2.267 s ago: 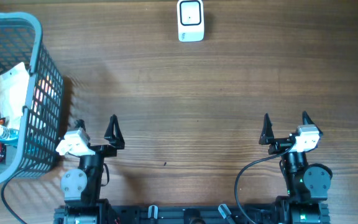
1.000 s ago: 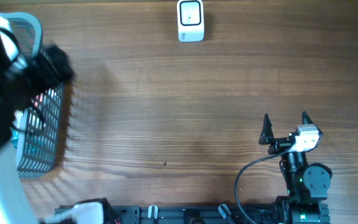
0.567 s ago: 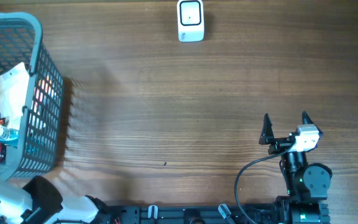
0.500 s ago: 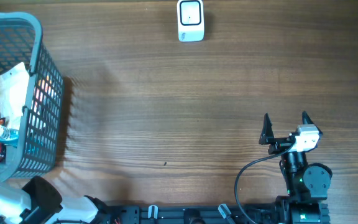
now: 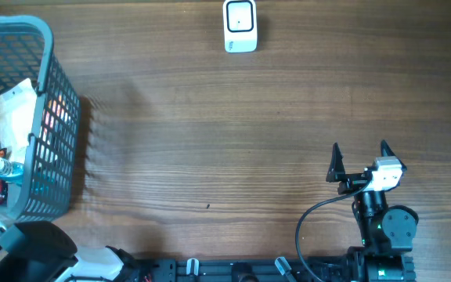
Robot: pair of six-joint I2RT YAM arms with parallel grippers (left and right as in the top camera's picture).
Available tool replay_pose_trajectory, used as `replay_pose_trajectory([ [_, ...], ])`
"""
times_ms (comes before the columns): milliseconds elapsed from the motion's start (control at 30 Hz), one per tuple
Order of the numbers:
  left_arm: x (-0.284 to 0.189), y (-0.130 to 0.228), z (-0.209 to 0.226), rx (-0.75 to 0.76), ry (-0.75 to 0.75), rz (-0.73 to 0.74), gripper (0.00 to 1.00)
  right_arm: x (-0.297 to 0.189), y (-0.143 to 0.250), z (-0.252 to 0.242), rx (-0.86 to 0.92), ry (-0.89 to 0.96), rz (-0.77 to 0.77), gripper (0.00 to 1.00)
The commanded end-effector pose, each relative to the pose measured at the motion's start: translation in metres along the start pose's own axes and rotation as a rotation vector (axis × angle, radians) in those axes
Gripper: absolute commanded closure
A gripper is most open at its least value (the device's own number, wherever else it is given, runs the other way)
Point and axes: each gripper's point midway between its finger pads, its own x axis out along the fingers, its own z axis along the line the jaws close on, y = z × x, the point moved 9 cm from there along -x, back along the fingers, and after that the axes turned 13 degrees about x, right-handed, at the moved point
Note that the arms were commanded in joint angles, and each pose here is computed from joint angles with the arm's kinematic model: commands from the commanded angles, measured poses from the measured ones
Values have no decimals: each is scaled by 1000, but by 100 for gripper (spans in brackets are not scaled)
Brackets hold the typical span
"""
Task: Scan the item barcode
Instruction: 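Reach the left gripper into the basket and grasp the blue mouthwash bottle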
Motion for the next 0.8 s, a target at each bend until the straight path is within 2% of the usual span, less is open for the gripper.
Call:
replay_pose_trajectory([
  [0, 23, 5, 1, -12, -17, 44, 0, 0, 0, 0, 5, 8, -6, 0],
  [333, 70, 16, 0, -5, -42, 96, 0, 0, 0, 0, 5, 8, -6, 0],
  [500, 93, 29, -4, -7, 16, 169, 0, 0, 0, 0, 5, 8, -6, 0],
  [700, 112, 34, -3, -7, 17, 174, 0, 0, 0, 0, 5, 8, -6, 0],
  [733, 113, 34, -4, -7, 21, 168, 2, 0, 0, 0, 5, 8, -6, 0],
  [767, 114, 33, -4, -7, 24, 160, 8, 0, 0, 0, 5, 8, -6, 0],
])
